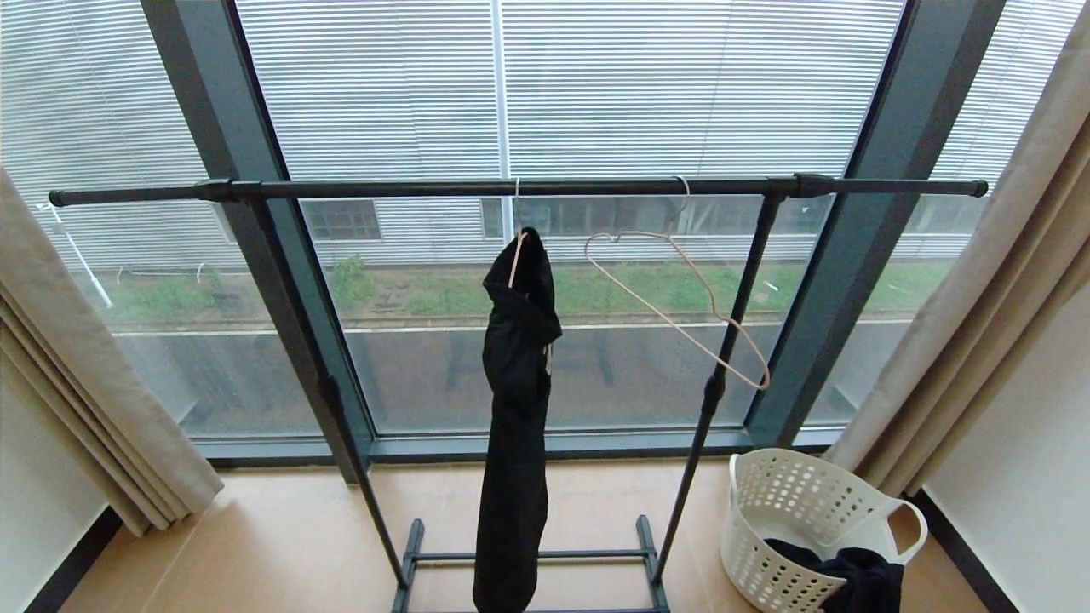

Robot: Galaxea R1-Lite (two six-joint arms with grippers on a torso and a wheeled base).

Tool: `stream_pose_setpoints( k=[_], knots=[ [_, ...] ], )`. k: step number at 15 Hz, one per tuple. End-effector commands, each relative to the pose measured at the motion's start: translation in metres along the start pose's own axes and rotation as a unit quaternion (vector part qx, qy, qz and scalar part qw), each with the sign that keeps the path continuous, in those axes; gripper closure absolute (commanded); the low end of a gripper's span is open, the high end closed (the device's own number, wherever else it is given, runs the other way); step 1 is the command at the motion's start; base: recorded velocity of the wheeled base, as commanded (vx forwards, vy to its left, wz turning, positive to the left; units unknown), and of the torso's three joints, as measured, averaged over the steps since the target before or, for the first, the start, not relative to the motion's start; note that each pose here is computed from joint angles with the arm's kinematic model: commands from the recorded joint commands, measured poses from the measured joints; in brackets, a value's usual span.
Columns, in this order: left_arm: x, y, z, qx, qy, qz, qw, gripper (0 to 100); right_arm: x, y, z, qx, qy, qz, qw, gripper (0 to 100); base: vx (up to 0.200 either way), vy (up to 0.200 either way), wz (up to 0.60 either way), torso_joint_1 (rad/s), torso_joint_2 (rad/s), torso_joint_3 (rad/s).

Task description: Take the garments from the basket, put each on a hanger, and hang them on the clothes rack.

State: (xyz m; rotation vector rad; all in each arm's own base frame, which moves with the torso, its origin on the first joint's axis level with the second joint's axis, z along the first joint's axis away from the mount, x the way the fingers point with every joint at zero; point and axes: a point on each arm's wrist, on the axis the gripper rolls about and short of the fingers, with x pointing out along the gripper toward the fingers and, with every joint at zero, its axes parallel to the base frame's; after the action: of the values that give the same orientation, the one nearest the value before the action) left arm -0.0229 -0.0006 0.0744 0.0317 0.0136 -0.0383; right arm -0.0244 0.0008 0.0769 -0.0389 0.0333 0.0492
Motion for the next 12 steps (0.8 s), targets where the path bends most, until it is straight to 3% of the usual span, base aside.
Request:
stream_pose_setpoints(
  k=[1, 12],
  knots=[
    [0.0, 0.0, 0.0, 0.0, 0.0, 0.0, 1.0, 0, 0.0001, 0.0, 0.0, 0.0, 0.001, 0.0, 1.0, 0, 0.0, 0.0, 0.0, -0.168, 0.36, 0.188],
    [0.0, 0.0, 0.0, 0.0, 0.0, 0.0, 1.0, 0, 0.0002, 0.0, 0.0001, 0.0, 0.001, 0.0, 1.0, 0, 0.0, 0.0, 0.0, -0.196, 0.46, 0.26]
  ],
)
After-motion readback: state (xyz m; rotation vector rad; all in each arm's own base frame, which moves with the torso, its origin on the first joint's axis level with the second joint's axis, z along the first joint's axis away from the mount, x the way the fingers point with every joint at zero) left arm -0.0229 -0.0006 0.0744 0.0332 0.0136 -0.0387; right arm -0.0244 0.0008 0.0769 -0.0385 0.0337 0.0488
